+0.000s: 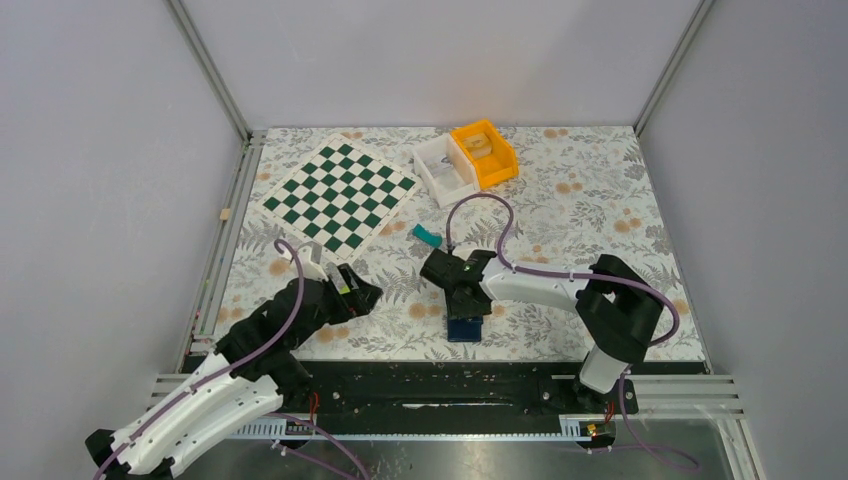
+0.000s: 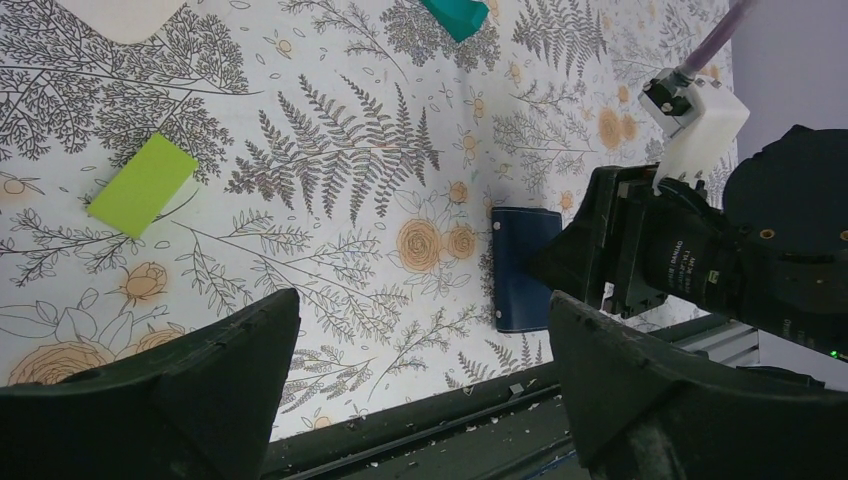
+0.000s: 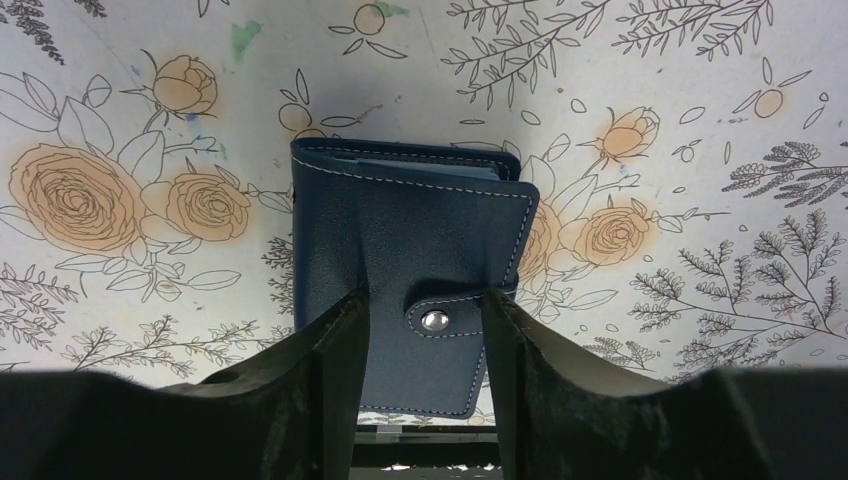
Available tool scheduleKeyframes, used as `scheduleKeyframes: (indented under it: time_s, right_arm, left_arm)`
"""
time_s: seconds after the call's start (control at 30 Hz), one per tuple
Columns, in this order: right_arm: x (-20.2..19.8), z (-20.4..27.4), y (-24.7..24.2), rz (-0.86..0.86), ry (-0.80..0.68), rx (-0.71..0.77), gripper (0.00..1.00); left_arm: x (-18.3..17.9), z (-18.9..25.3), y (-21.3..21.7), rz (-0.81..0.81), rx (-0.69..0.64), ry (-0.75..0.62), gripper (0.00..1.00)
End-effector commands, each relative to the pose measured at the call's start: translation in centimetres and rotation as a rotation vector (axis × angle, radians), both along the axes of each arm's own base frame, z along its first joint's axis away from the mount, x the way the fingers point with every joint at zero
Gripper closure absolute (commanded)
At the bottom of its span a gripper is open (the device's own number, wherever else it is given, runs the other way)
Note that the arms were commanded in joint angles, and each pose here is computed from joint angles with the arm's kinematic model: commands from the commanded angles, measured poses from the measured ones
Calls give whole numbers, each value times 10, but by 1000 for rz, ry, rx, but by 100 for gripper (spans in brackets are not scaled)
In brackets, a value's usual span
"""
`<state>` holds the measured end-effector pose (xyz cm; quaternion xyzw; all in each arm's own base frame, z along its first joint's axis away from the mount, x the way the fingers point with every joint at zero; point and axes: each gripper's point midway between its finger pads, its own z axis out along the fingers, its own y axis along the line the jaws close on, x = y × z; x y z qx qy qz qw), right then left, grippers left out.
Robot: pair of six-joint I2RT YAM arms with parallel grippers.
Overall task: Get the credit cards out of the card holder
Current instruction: Open the card holder at the center of the board.
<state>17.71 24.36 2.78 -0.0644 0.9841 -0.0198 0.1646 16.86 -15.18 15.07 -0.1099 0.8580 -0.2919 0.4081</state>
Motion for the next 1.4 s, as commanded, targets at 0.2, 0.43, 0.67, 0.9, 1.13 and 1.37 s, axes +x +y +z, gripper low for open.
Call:
scheduleKeyframes:
  time_s: [0.2,0.43,0.67,0.9,1.13,1.37]
  right_arm:
    - [0,-7,-6,-23,-16,-54,65]
    - [1,5,-3,-17,-44,4,95]
    - [3,24,17,34,-100,177,100]
    - [5,34,11,18,-134,186,93]
    - [-7,27,-2,-92,-79,137,55]
    - [-5,20,-1,-101,-76,84,50]
  left_arm:
    - [-1,-4,-5,-12,-6,23,7]
    - [2,-2,-9,-14,1,36,8]
    - [1,-11,-24,-79,22,81,8]
    - [-3,-19,-40,-131,-12,134,9]
    - [0,-14,-31,-90,-12,102,9]
    - [-3,-17,-29,-98,-3,110,9]
